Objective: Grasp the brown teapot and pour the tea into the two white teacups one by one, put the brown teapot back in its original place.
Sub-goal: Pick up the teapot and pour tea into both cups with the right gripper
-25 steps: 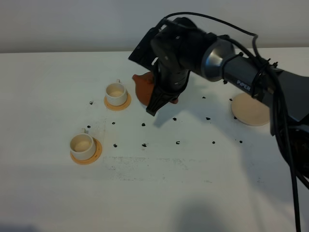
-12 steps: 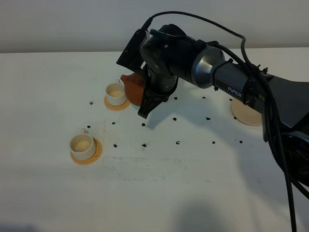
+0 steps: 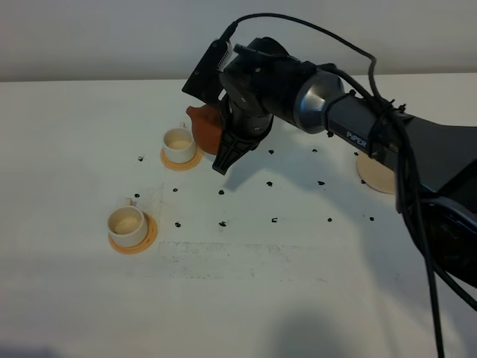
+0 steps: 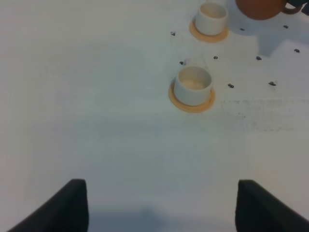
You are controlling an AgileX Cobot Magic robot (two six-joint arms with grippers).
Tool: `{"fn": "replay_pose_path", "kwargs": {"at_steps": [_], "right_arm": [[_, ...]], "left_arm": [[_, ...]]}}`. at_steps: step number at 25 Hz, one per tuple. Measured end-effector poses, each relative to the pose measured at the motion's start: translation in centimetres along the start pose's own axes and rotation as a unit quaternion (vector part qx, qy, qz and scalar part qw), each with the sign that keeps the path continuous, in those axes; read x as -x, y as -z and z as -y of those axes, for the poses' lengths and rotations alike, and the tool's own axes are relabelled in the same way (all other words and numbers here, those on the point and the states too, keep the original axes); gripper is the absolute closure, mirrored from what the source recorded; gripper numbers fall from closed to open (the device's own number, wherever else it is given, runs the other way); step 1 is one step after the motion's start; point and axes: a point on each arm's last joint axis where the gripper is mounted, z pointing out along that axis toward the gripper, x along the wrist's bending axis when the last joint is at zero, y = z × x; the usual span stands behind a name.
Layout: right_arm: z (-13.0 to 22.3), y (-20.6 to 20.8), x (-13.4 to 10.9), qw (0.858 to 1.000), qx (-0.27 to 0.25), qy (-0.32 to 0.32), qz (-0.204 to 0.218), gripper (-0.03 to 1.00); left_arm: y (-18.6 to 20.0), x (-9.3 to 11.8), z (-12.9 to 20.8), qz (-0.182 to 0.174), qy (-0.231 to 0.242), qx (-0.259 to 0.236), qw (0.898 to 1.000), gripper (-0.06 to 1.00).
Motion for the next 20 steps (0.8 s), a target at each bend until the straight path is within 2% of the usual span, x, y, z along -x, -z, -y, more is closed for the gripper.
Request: {"fn": "replay_pose_path", "kwargs": {"at_steps": [16,20], "right_arm": [[0.5,-2.2,-0.5,1.0,-0.024,0.017,-0.007,0.84],[0.5,-2.2,-0.3,0.999,-0.026,0.026,0.003,0.84]], "left_arm": [[0.0,0.0,0.0,0.0,0.0,0.0,1.0,0.34],[0.0,0.0,0.0,0.0,0.0,0.0,1.0,0.34]]}}
